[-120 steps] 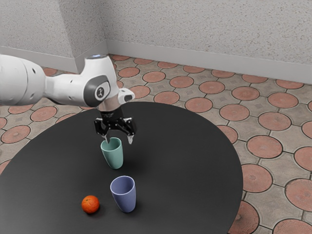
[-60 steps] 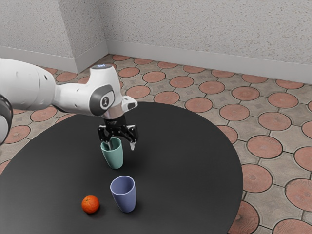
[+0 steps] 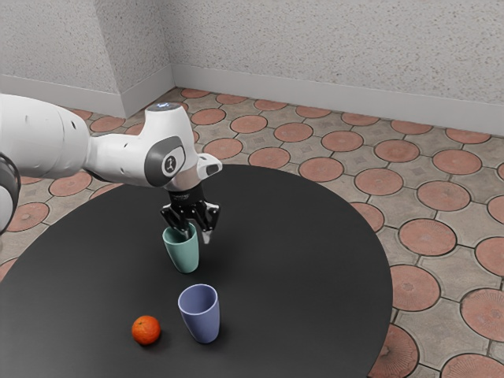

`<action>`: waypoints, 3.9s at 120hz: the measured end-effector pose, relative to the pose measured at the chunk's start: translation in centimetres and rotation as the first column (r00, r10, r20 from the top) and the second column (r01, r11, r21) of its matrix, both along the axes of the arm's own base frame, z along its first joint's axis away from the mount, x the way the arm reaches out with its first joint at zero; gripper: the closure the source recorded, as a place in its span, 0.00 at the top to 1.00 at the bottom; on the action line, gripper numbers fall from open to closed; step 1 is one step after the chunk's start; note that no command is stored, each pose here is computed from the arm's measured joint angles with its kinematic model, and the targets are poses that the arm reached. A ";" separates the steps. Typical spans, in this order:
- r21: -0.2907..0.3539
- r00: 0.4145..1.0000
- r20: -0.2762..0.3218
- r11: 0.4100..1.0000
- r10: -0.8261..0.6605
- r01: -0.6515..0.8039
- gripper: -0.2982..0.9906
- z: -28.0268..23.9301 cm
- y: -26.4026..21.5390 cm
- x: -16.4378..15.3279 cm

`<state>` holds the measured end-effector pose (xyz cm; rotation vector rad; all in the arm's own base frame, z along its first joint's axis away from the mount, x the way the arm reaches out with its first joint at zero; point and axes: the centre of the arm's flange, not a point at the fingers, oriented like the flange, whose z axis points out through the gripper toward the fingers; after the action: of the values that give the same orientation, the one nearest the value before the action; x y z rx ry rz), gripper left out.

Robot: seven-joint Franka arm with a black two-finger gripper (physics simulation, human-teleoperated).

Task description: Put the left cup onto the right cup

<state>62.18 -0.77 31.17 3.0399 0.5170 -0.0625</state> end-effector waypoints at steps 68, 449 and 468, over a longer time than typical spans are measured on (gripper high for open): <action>0.005 0.999 0.042 1.000 0.000 0.000 0.17 3.0 0.6 -0.1; -0.014 0.971 0.001 0.971 -0.241 0.241 0.16 10.3 -14.6 -15.9; -0.014 0.971 0.002 0.971 -0.237 0.237 0.16 10.0 -14.6 -15.7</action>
<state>46.44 -15.37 41.19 3.0707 0.1490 -0.0762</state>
